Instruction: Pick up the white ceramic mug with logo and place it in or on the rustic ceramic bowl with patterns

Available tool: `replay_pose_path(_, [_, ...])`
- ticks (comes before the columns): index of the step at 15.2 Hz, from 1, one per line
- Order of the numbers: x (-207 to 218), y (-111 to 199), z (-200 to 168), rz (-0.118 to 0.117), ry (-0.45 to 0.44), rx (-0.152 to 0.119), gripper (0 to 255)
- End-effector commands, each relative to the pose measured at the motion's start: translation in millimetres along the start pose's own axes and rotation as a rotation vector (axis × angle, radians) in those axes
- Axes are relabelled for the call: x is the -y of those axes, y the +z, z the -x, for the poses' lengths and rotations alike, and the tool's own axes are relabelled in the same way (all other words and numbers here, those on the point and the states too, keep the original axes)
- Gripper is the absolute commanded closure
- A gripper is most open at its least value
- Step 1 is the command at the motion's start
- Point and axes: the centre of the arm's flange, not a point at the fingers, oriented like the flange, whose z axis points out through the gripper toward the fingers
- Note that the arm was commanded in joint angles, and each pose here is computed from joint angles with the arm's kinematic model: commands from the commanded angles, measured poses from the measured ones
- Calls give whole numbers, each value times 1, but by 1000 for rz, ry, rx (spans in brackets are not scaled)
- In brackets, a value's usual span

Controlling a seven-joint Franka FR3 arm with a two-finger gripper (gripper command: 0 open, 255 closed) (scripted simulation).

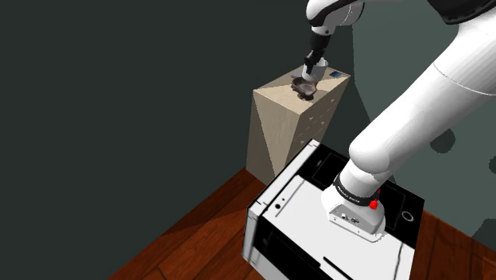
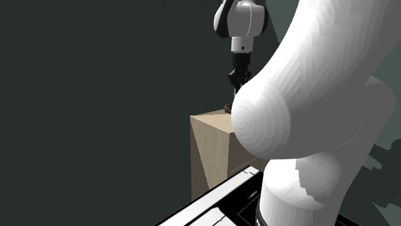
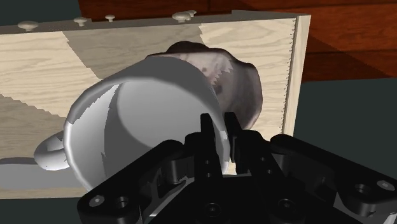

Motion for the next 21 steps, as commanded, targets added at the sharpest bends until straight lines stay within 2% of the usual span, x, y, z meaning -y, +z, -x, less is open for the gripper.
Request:
replay_pose_path(1, [0,1,0,0,0,0,255])
replay_pose_path(4, [0,1,0,0,0,0,255])
replay_pose_path(5, [0,1,0,0,0,0,0])
replay_pose_path(10, [0,1,0,0,0,0,0])
replay_pose_path(14, [0,-49,0,0,0,0,0])
replay_pose_path(21, [0,-49,0,0,0,0,0])
